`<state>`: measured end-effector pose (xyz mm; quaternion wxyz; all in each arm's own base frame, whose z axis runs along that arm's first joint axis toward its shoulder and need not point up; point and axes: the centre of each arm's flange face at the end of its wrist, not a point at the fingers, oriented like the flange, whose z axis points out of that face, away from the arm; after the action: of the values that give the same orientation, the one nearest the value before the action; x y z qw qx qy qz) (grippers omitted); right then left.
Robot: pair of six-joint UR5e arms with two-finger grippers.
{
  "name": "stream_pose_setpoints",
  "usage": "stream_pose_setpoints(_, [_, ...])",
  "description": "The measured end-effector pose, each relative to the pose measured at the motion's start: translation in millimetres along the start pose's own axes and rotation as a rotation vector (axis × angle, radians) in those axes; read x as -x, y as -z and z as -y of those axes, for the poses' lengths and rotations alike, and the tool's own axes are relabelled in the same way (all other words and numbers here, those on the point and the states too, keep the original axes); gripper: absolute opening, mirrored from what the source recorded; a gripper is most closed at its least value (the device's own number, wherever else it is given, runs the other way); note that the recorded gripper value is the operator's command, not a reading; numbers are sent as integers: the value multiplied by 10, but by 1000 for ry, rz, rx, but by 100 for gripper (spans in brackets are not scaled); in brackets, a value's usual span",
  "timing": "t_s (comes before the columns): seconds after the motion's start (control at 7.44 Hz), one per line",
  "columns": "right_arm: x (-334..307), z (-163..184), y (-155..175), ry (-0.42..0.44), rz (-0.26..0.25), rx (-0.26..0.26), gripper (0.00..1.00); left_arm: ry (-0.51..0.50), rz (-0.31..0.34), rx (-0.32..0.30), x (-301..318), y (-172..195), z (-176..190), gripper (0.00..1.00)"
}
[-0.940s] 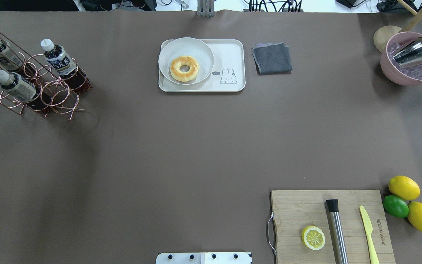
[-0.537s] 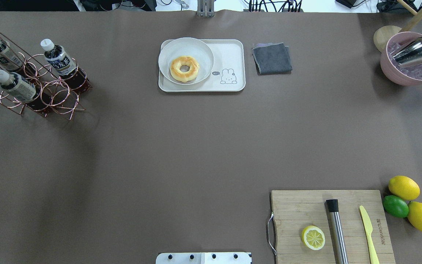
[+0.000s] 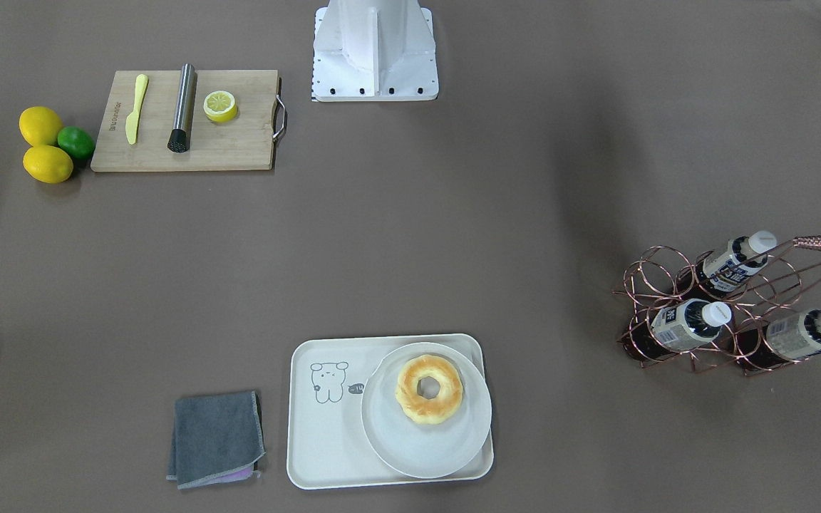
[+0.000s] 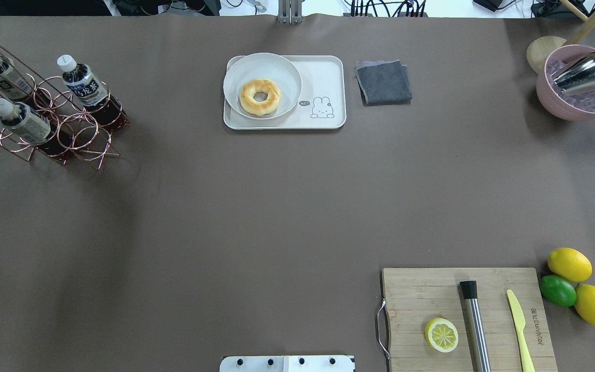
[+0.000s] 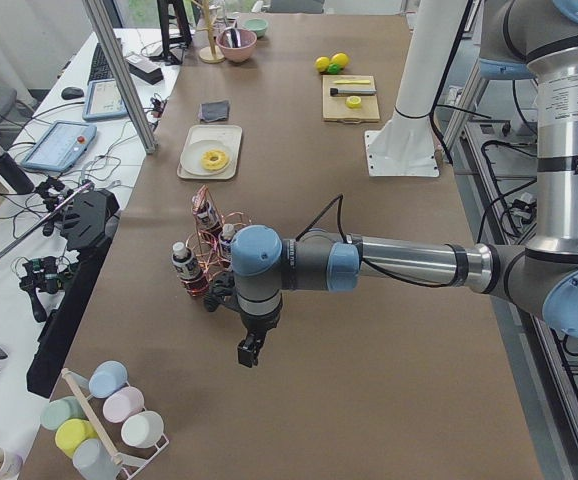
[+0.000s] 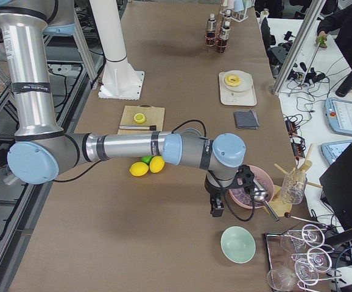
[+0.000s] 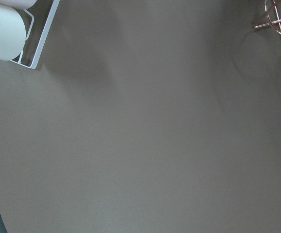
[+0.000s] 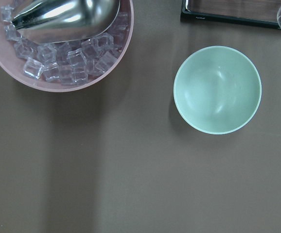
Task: Place tea on tray
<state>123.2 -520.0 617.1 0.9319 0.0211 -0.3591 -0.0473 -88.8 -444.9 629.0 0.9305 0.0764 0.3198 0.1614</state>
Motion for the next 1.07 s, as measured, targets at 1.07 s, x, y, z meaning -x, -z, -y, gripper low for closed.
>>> stream_pose_setpoints(1.07, [24,31,35,2,-2,-6,100,-49,20,-38,-116,192,257,98])
